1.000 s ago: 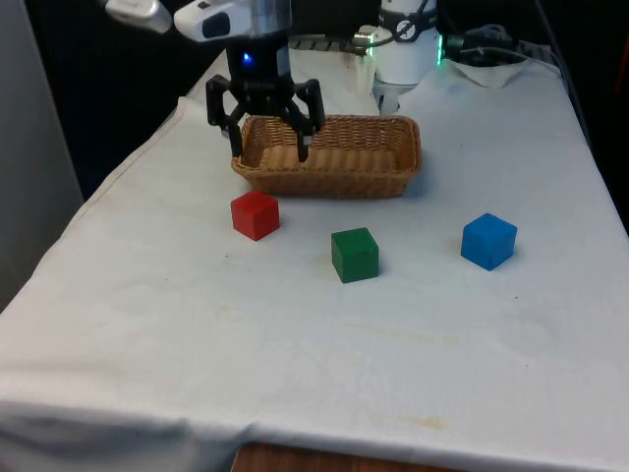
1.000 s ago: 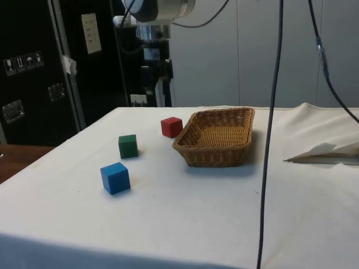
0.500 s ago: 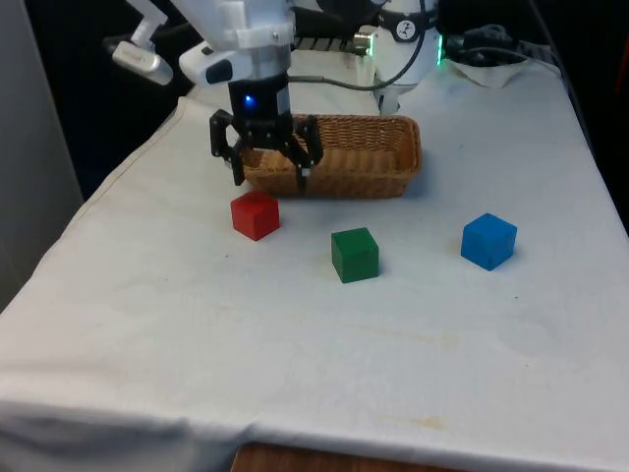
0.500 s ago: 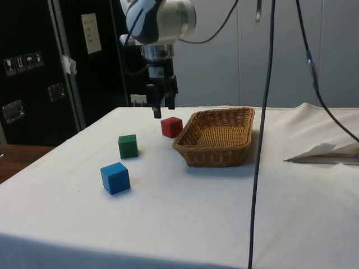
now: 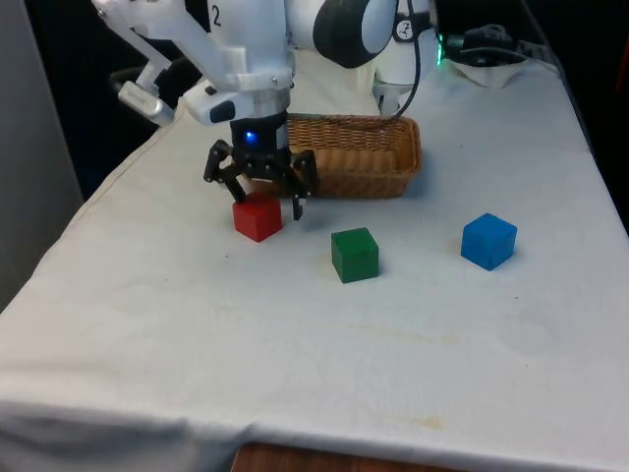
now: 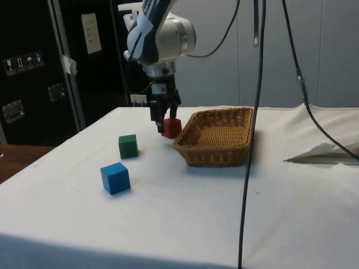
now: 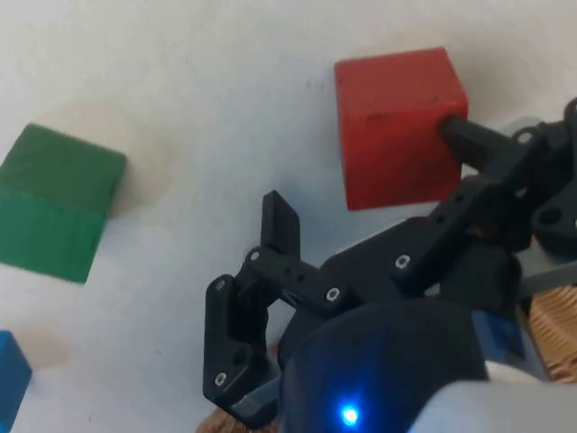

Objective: Pick up exactly two blocks and place them into the basket.

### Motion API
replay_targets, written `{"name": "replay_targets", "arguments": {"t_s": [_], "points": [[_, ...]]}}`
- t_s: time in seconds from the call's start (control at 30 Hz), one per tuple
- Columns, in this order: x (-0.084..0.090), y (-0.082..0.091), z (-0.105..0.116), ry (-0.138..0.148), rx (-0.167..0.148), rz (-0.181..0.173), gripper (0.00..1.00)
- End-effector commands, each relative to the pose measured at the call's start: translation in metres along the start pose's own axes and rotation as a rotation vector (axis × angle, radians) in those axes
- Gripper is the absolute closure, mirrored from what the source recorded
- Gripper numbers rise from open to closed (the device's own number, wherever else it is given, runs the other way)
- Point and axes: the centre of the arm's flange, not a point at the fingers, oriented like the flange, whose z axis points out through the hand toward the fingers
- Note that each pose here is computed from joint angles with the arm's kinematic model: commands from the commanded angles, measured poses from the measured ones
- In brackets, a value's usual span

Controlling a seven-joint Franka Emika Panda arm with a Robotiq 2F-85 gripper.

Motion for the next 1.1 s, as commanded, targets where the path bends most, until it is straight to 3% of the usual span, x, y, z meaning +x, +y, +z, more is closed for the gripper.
{"name": "replay_targets", "arguments": {"t_s": [0.0, 0.3, 0.57, 0.73, 0.77, 0.87, 1.07], "points": [[0.003, 0.001, 0.004, 0.01, 0.005, -0.004, 0.0], [0.009, 0.009, 0.012, 0.015, -0.005, 0.0, 0.0], [0.008, 0.013, -0.001, 0.015, -0.027, 0.0, 0.0], [0.002, 0.015, -0.019, 0.02, -0.028, -0.001, 0.0], [0.006, 0.014, -0.013, 0.023, -0.021, -0.002, 0.0], [-0.006, 0.015, -0.024, 0.026, -0.025, -0.005, 0.0], [-0.015, 0.017, -0.016, 0.024, -0.022, -0.015, 0.0]]}}
